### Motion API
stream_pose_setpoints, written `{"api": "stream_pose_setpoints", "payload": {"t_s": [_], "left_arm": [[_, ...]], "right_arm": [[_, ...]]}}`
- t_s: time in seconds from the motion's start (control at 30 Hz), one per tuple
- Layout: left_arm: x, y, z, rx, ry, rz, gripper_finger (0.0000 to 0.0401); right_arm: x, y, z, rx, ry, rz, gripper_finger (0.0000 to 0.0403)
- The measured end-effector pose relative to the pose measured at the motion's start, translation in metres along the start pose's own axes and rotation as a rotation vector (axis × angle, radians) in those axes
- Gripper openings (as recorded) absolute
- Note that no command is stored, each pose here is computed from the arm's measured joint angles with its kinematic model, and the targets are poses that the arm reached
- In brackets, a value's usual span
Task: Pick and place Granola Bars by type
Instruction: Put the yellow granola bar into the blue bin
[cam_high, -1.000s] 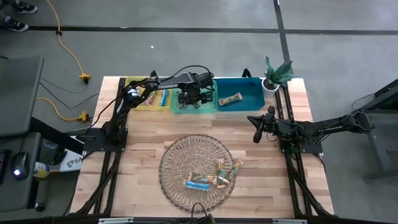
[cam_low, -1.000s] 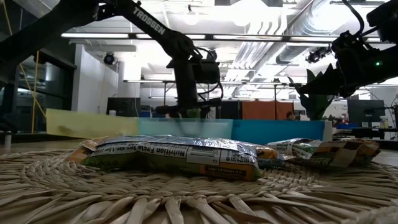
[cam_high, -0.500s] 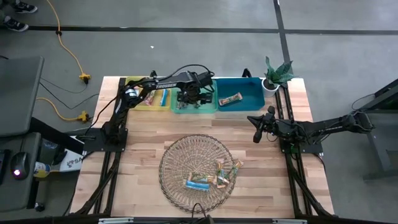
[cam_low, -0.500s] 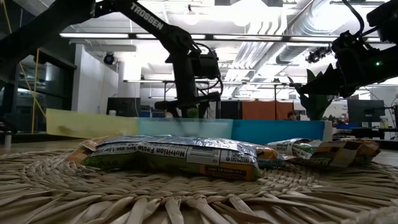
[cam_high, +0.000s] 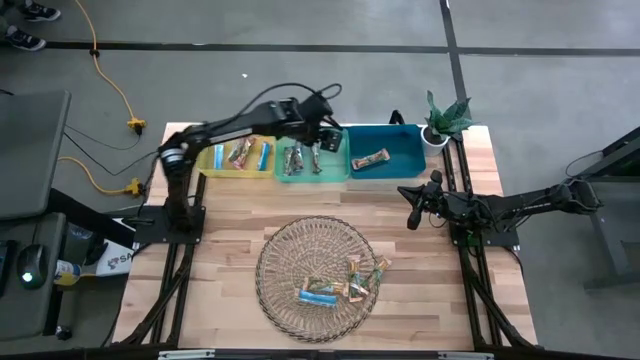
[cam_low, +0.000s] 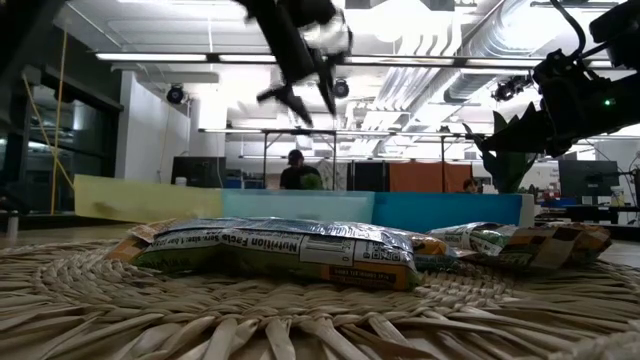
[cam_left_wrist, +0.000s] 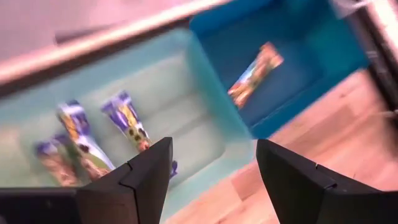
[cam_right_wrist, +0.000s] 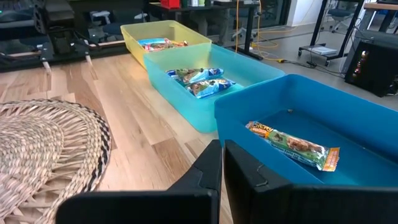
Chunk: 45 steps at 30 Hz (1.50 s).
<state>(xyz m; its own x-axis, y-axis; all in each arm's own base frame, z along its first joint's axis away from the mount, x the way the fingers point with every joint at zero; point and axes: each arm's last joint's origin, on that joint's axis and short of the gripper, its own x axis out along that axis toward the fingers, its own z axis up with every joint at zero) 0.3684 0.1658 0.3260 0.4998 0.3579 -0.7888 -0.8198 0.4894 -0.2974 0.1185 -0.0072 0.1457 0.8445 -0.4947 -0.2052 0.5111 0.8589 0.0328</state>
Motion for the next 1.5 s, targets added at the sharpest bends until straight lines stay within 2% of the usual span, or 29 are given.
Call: {"api": "stream_pose_setpoints", "payload": {"t_s": [0.17, 0.37, 0.53, 0.63, 0.7, 0.8, 1.0, 1.17, 1.27, 1.37, 1.5], "left_arm": [[-0.082, -0.01, -0.008, 0.138, -0.177, -0.024, 0.023], [-0.164, -0.007, -0.041, 0.229, -0.299, 0.033, 0.023], [-0.214, -0.003, -0.076, 0.281, -0.394, 0.041, 0.023], [-0.223, 0.007, -0.104, 0.287, -0.436, 0.044, 0.023], [-0.22, 0.019, -0.125, 0.268, -0.442, 0.032, 0.023], [-0.205, 0.033, -0.156, 0.22, -0.454, -0.043, 0.023], [-0.162, 0.05, -0.203, 0.137, -0.461, -0.294, 0.023], [-0.129, 0.053, -0.237, 0.109, -0.426, -0.493, 0.023], [-0.114, 0.059, -0.256, 0.078, -0.426, -0.546, 0.023], [-0.098, 0.068, -0.271, 0.033, -0.437, -0.548, 0.023], [-0.087, 0.077, -0.281, -0.015, -0.448, -0.607, 0.023]], "right_arm": [[0.0, 0.0, 0.0, 0.002, -0.002, 0.0, 0.0], [0.0, 0.0, 0.0, 0.001, -0.001, 0.001, 0.0], [0.0, 0.0, 0.0, 0.001, -0.001, 0.0, 0.0], [0.0, 0.0, 0.0, 0.001, -0.001, 0.001, 0.0], [0.0, 0.0, 0.0, 0.003, -0.004, 0.001, 0.0], [0.0, 0.0, 0.001, 0.035, -0.004, 0.01, 0.0], [0.0, 0.003, 0.003, 0.227, -0.009, 0.082, 0.0], [-0.001, 0.007, 0.008, 0.387, -0.016, 0.221, 0.0], [-0.002, 0.01, 0.013, 0.456, -0.027, 0.305, 0.0], [-0.003, 0.012, 0.017, 0.517, -0.04, 0.387, 0.0], [-0.005, 0.014, 0.024, 0.529, -0.088, 0.472, 0.0]]}}
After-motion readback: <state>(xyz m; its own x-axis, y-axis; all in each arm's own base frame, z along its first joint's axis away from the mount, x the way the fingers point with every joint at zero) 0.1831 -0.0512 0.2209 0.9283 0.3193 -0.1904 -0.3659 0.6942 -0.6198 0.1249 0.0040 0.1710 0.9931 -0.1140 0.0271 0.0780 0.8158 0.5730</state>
